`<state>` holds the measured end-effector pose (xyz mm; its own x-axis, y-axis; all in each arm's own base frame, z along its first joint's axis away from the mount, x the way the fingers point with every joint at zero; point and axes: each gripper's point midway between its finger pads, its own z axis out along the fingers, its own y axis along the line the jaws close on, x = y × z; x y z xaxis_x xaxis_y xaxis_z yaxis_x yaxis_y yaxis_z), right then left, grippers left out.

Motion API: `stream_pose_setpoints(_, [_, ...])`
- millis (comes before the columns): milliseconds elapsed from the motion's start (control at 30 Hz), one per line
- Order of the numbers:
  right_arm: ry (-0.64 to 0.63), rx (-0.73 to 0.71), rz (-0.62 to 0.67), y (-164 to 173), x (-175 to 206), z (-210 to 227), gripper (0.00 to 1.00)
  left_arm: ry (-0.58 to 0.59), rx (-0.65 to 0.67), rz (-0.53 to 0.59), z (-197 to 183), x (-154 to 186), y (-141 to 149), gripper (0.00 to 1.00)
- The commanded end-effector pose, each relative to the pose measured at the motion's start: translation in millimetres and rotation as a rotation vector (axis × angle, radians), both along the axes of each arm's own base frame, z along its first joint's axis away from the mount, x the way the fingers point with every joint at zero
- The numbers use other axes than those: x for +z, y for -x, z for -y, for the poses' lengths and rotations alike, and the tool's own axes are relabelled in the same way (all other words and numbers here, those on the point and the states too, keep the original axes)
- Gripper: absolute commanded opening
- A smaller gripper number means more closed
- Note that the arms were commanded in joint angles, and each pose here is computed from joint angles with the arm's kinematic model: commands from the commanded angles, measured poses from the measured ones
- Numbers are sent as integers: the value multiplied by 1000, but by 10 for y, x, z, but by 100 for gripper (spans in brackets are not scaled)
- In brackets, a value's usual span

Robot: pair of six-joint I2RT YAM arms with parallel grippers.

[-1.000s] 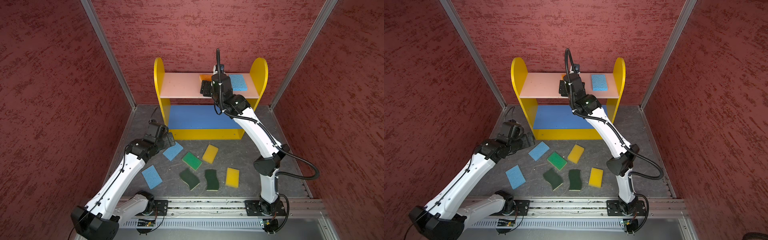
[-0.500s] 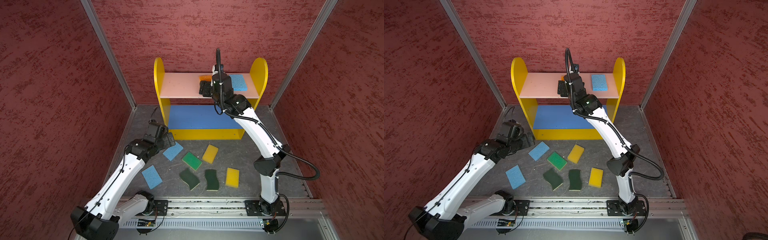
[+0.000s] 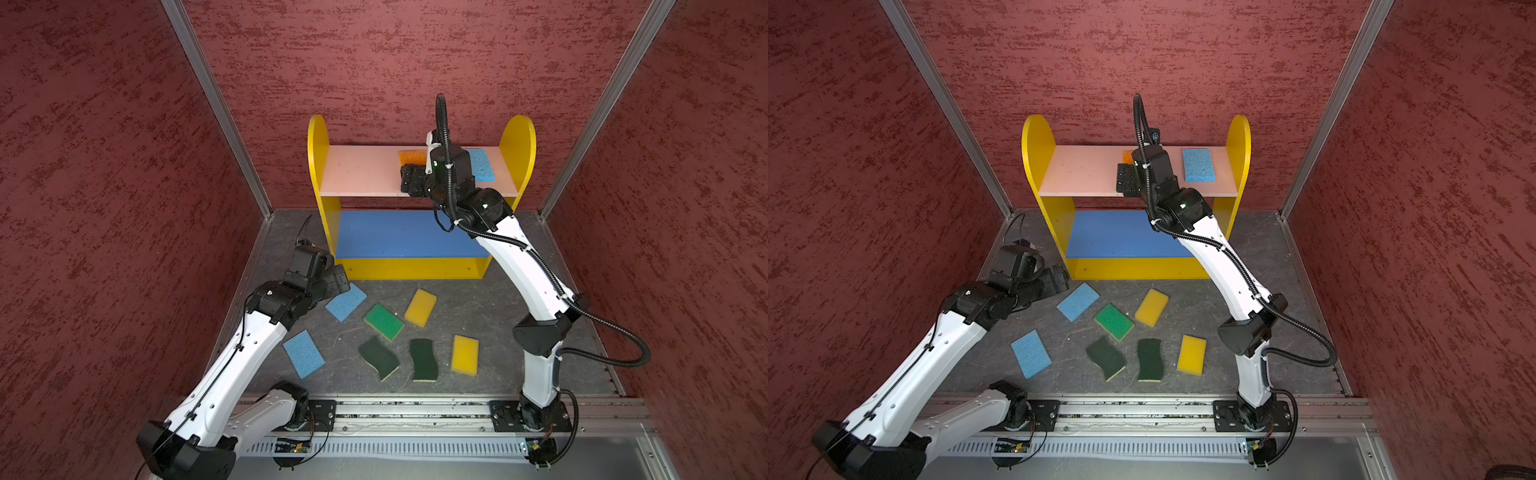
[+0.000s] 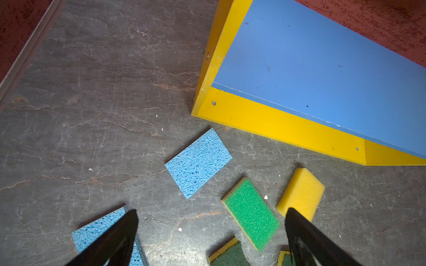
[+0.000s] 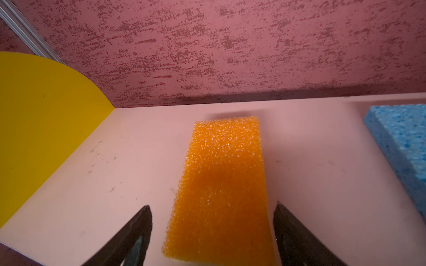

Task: Arrange cleaning sponges on a shelf
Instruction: Place the cleaning sponge at the shelf.

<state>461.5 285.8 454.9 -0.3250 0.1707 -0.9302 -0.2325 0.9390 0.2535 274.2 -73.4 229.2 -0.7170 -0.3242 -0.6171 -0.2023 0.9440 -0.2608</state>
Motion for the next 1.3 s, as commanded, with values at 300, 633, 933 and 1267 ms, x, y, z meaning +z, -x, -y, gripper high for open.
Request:
stream_pose_setpoints(300, [-34, 69, 33, 126, 237, -3, 82, 9, 14, 13, -33, 13, 31, 99])
stream_pose_setpoints(633, [-41, 59, 35, 152, 273, 31, 82, 5, 15, 12, -53, 11, 59, 99])
stream_pose_setpoints(933, [2, 39, 54, 360, 448, 247, 90, -17, 0, 0, -72, -9, 104, 99])
stream_pose_setpoints(1267, [-49, 131, 54, 777, 512, 355, 99, -22, 2, -45, -127, -181, 276, 99])
